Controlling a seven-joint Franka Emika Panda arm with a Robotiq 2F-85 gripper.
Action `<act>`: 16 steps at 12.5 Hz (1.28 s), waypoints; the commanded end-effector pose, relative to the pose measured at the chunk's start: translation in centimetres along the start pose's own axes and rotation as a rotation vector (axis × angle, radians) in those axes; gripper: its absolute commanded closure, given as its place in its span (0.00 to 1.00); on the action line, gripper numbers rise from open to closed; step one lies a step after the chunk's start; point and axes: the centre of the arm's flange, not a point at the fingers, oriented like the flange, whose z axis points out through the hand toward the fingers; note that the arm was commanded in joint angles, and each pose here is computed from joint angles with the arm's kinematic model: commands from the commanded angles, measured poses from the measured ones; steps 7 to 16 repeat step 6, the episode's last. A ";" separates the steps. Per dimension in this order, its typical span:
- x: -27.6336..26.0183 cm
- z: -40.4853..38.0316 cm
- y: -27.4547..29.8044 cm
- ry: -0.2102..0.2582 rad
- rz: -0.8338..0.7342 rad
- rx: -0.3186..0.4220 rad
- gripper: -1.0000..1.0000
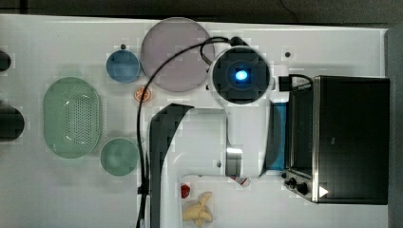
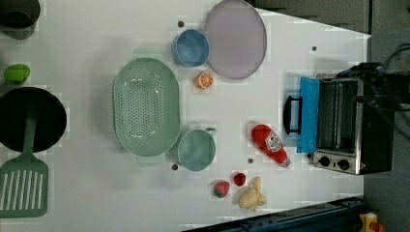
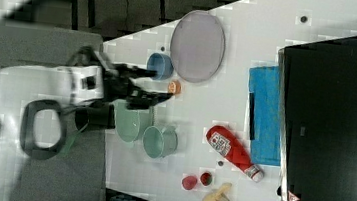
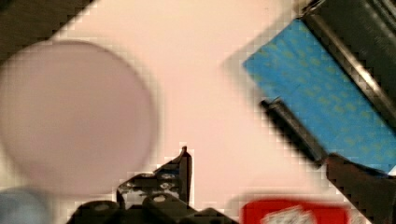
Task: Pick Ketchup from the table and place in oven.
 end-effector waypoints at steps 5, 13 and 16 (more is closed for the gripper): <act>-1.6 -10.5 3.3 -0.093 0.071 0.003 0.00; -2.2 -11.4 3.7 -0.102 0.117 -0.006 0.00; -2.2 -11.4 3.7 -0.102 0.117 -0.006 0.00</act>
